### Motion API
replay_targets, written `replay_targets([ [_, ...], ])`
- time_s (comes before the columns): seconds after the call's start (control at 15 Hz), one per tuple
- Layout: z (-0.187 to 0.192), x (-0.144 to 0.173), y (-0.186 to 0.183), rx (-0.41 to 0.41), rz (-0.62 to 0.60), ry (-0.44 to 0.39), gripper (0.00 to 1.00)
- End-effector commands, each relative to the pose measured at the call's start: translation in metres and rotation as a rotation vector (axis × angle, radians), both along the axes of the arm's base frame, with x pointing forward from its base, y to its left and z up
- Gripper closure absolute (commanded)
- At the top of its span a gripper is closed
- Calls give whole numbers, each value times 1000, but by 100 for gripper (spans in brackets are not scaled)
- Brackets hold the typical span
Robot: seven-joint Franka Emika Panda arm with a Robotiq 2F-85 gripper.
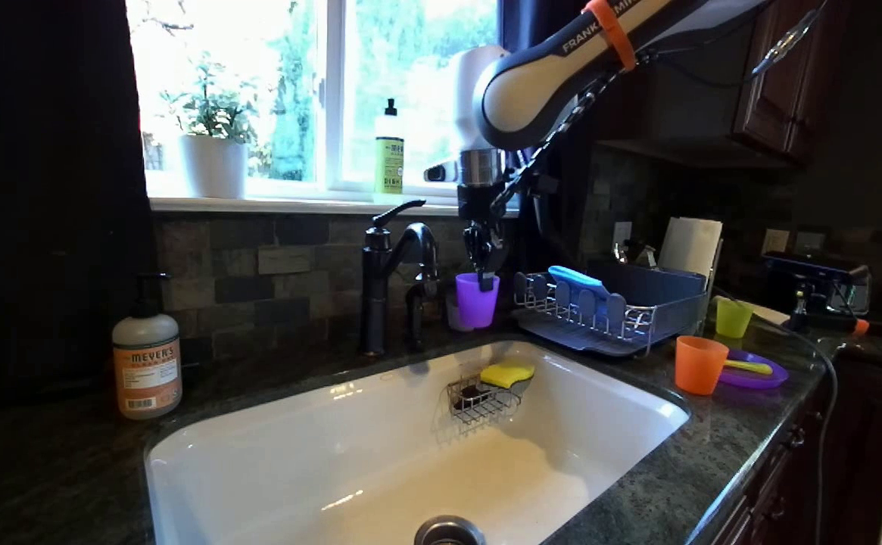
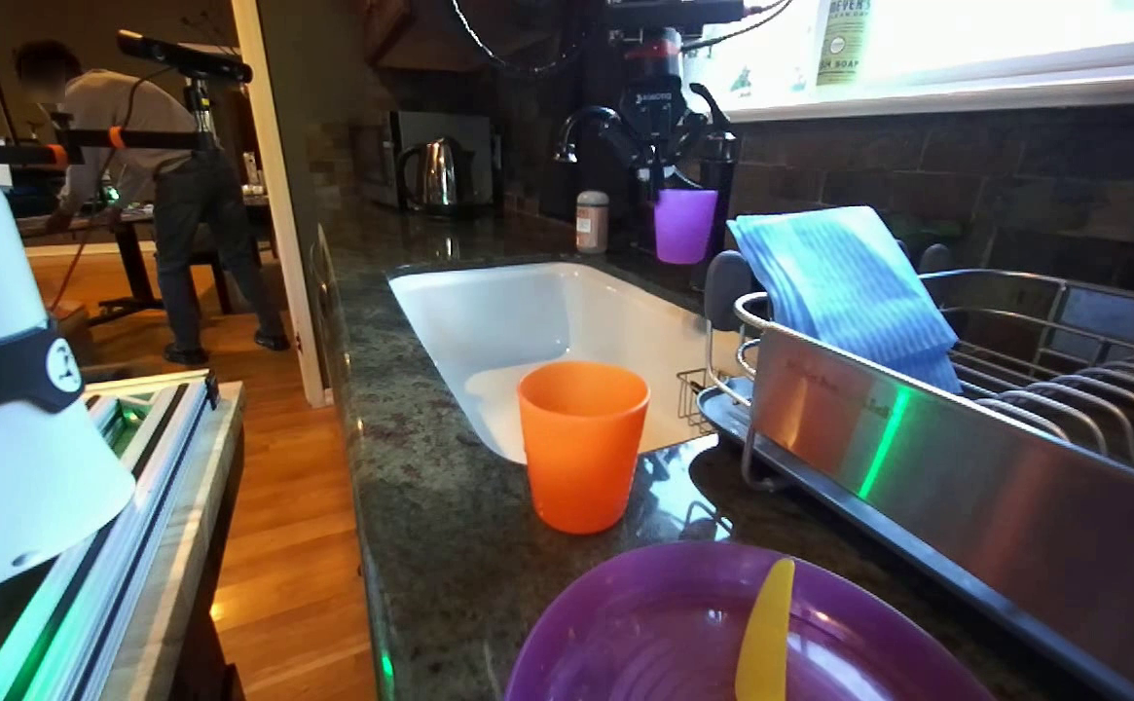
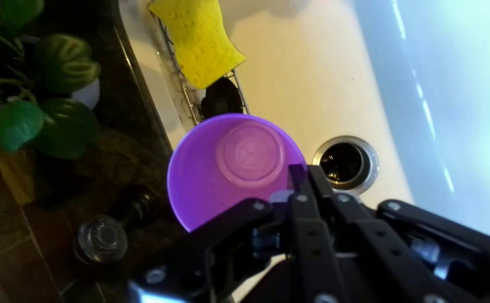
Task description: Take the purple cup into the sink
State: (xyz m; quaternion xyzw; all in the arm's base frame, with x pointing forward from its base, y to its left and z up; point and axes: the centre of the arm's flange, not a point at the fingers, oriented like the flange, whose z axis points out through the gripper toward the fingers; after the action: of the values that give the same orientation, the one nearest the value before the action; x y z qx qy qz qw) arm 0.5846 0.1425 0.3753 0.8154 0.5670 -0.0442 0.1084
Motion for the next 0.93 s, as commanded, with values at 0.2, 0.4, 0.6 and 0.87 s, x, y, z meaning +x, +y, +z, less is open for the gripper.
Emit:
replay_targets([
  [0.2, -29, -48, -20, 6, -347, -68, 99],
  [0.4, -50, -62, -44, 44, -507, -82, 99],
  [0.6, -84, -70, -65, 129, -598, -131, 99],
  [0.87, -127, -66, -75, 223, -658, -154, 99],
])
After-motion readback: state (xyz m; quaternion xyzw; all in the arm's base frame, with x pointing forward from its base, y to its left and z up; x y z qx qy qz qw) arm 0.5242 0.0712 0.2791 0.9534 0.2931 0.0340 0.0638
